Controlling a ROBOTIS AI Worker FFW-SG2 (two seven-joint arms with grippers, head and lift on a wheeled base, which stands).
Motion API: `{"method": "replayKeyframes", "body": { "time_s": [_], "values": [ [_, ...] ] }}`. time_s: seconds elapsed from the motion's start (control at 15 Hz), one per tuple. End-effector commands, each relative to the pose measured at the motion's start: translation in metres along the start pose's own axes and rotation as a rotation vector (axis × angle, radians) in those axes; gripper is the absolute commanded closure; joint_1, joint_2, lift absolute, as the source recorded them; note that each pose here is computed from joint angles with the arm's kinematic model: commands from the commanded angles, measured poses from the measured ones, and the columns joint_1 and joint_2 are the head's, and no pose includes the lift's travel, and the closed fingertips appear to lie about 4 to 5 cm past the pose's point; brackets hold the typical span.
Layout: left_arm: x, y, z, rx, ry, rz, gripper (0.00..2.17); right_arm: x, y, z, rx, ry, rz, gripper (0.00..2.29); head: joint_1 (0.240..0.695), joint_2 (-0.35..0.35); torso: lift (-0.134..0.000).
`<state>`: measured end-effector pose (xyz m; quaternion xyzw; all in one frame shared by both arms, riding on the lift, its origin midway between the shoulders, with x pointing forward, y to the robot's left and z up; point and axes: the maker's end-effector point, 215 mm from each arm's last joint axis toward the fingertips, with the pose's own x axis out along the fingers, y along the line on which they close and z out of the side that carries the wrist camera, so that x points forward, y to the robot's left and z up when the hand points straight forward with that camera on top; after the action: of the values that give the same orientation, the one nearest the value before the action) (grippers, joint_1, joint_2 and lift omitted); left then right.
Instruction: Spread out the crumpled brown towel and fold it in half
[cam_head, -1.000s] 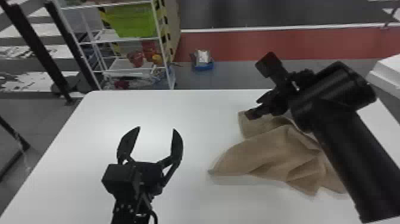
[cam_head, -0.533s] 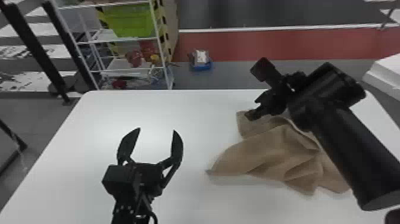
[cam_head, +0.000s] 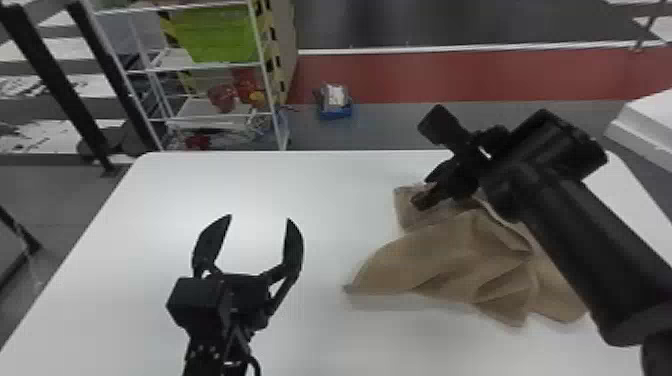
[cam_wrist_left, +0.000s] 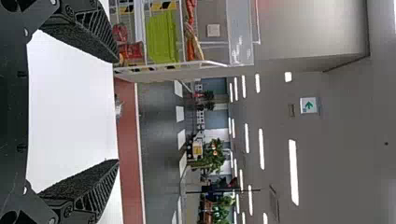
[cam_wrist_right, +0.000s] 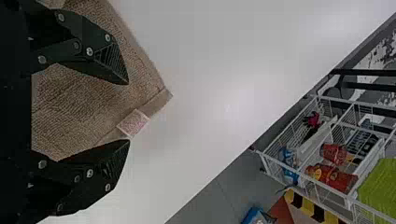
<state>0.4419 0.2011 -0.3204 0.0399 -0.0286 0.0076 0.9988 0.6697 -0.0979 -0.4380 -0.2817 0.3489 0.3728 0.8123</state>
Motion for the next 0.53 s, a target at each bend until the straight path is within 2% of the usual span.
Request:
{"method": "replayKeyframes", "body": {
  "time_s": [0.0,0.33,0.4,0.47],
  "values": [
    [0.0007,-0.0011,-0.0010,-0.001,-0.001,-0.002,0.14,0.0064,0.0086,-0.0084,-0.001,0.018,0.022,0.53,0.695,0.101,-0.124],
    [0.0031,-0.0024,-0.0046,-0.001,0.001,-0.003,0.14,0.0110,0.0148,-0.0045,-0.033,-0.005,0.038,0.61,0.695,0.103,-0.124],
    [0.0037,-0.0026,-0.0066,0.001,0.004,-0.004,0.14,0.0111,0.0154,-0.0024,-0.035,-0.013,0.040,0.76,0.695,0.104,-0.124],
    [0.0054,-0.0018,-0.0075,0.003,0.004,-0.004,0.14,0.0106,0.0147,-0.0001,-0.040,-0.018,0.039,0.79,0.695,0.105,-0.124]
  ]
}}
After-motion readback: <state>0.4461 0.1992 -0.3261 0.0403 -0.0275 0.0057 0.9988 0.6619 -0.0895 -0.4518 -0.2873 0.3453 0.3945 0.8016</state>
